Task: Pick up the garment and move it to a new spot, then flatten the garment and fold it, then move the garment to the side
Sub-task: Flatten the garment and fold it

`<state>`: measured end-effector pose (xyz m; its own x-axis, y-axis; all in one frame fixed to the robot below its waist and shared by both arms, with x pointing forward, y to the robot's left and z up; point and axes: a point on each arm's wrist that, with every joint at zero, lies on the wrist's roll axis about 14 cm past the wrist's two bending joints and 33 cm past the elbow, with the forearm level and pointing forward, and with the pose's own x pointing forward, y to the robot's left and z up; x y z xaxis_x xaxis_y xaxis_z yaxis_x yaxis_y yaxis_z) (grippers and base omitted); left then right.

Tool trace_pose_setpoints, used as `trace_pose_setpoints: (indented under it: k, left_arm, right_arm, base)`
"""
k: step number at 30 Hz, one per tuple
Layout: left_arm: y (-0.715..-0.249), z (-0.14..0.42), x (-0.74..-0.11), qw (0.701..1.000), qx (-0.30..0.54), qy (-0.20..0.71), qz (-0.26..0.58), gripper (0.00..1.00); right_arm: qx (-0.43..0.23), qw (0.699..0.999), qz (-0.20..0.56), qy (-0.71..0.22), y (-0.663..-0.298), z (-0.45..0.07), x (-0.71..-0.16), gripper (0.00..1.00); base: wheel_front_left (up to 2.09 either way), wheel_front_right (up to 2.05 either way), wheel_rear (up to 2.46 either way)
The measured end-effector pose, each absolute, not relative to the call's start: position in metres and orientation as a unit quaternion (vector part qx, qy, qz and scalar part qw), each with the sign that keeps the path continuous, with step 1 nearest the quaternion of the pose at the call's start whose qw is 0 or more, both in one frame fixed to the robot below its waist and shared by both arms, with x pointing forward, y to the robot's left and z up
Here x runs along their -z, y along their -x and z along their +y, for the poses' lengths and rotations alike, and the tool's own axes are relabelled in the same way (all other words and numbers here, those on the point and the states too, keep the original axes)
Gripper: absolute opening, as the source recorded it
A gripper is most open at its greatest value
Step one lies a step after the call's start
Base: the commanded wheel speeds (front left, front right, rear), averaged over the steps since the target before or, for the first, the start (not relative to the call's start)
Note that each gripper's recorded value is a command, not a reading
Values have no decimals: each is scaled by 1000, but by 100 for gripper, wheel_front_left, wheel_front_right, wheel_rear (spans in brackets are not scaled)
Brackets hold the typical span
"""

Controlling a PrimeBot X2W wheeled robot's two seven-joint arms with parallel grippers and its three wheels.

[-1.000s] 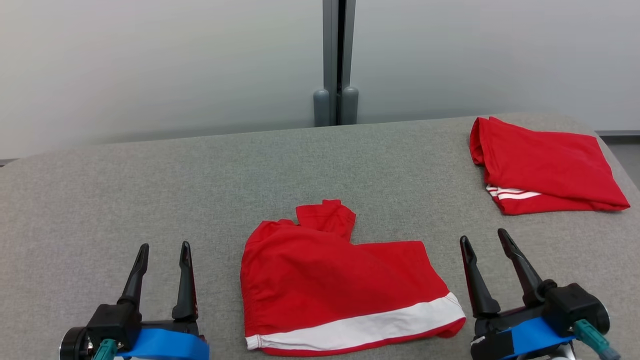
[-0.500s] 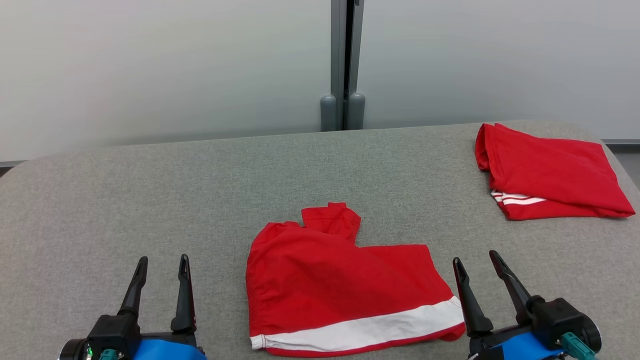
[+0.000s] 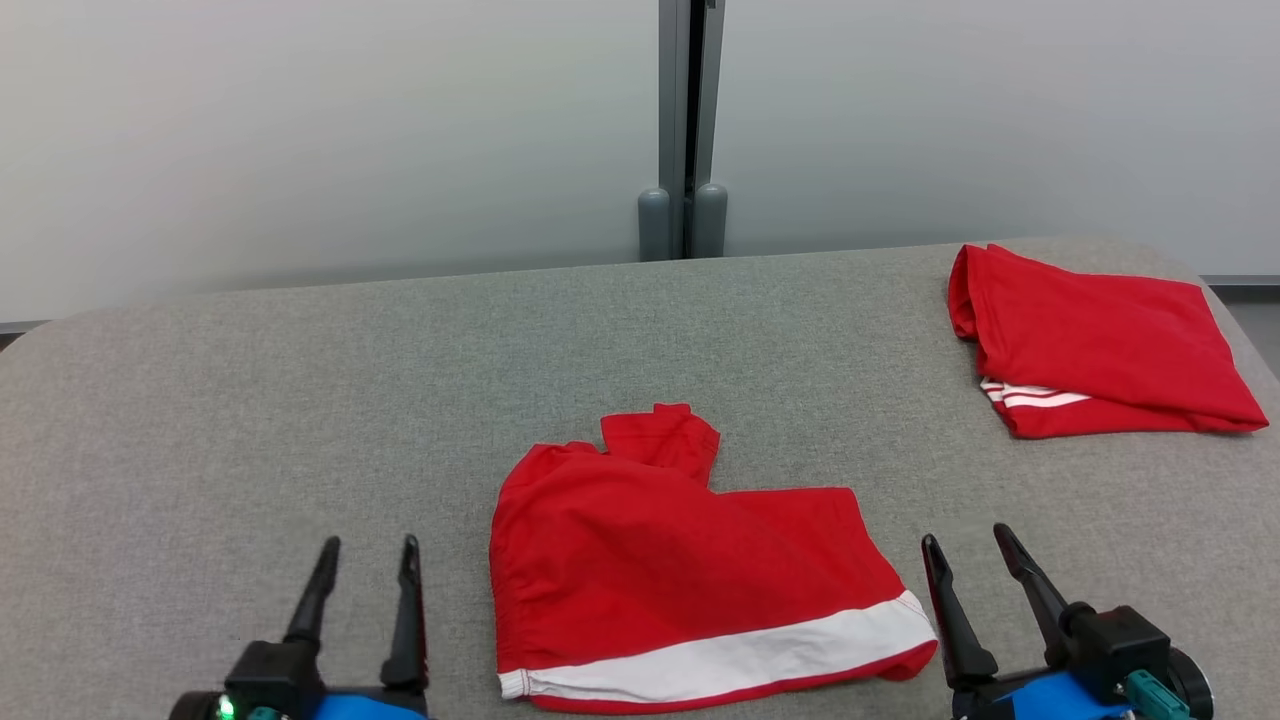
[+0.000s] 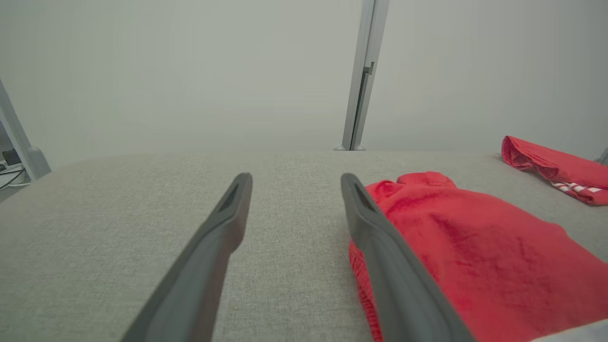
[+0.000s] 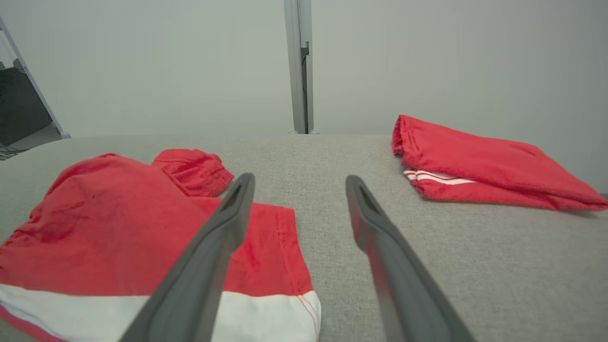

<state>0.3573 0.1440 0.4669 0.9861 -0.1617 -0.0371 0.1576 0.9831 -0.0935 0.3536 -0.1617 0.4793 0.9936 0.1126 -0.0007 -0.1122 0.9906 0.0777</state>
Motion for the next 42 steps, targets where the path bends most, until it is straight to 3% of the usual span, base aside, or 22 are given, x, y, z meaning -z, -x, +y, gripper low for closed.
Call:
trace_pose_setpoints:
  k: [17,30,42]
  left_arm:
    - [-306,77,-382,964,192,59,175,100]
    - [-310,67,-365,952,215,61,209,100]
    - [-314,54,-366,946,236,64,212,100]
  right_arm:
    - [-28,989,138,-40,-348,-184,-400,100]
    - [-66,975,210,-32,-347,-163,-365,100]
    - [-119,968,217,-29,-350,-128,-363,100]
  base:
    - [0,0,0]
    - [0,0,0]
    - [0,0,0]
